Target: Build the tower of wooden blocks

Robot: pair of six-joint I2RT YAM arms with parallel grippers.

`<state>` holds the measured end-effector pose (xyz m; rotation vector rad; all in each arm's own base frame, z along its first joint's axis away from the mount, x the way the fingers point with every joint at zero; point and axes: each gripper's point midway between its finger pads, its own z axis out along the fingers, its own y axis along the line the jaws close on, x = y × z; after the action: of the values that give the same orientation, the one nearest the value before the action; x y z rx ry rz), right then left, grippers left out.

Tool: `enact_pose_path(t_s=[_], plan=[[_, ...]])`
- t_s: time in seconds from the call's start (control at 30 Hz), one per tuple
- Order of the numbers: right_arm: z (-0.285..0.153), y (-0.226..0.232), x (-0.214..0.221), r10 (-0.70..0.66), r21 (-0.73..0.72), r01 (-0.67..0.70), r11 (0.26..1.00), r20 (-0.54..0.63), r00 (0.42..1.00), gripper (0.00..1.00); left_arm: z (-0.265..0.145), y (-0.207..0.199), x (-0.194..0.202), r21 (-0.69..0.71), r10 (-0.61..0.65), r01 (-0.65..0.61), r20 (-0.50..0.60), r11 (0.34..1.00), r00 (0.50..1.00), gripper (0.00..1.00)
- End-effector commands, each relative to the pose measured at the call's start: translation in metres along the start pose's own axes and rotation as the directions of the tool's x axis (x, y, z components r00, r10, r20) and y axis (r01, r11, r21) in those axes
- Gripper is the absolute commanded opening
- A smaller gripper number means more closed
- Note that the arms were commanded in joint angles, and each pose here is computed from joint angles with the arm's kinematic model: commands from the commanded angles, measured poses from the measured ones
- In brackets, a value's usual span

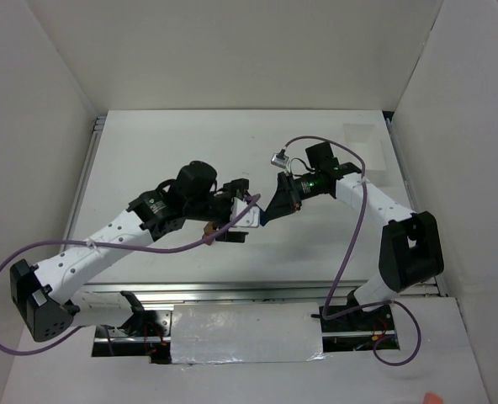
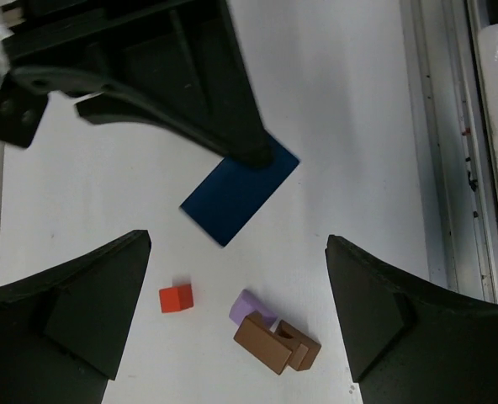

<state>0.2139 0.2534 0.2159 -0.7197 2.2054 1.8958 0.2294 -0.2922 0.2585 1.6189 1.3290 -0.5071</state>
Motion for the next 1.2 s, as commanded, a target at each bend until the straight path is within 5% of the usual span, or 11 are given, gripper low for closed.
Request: enact_pose_path(t_s=[0.0, 0.27, 0.47, 0.87, 1.0, 1.17], plan=[[0.002, 0.015, -0.007, -0.005, -0.039, 0.005, 0.999, -0.013, 1.0, 0.21, 0.009, -0.006, -0.007, 0.055, 0.18, -0.178, -0.035, 0.983, 0.983, 0.99], [0.006, 0.013, -0.006, 0.02, -0.038, -0.022, 0.999, -0.032, 0.999, 0.21, 0.027, -0.01, -0.01, 0.094, 0.247, -0.239, -0.082, 0.966, 0.966, 0.97], [0.008, 0.011, -0.004, 0.026, -0.035, -0.027, 0.999, -0.035, 0.999, 0.2, 0.041, -0.009, -0.007, 0.114, 0.252, -0.24, -0.108, 0.964, 0.962, 0.84], [0.007, 0.009, -0.007, 0.011, -0.027, -0.012, 1.0, -0.035, 0.999, 0.21, 0.045, -0.009, -0.009, 0.084, 0.238, -0.232, -0.081, 0.969, 0.968, 0.35], [0.004, 0.016, -0.009, -0.027, -0.009, 0.027, 1.0, -0.019, 0.999, 0.35, 0.047, -0.005, -0.008, 0.066, 0.205, -0.199, -0.095, 0.978, 0.974, 0.17], [-0.018, 0.024, -0.021, -0.093, 0.075, 0.087, 0.993, 0.082, 0.992, 0.45, 0.051, 0.001, -0.008, 0.01, 0.134, -0.134, -0.101, 0.991, 0.986, 0.15]])
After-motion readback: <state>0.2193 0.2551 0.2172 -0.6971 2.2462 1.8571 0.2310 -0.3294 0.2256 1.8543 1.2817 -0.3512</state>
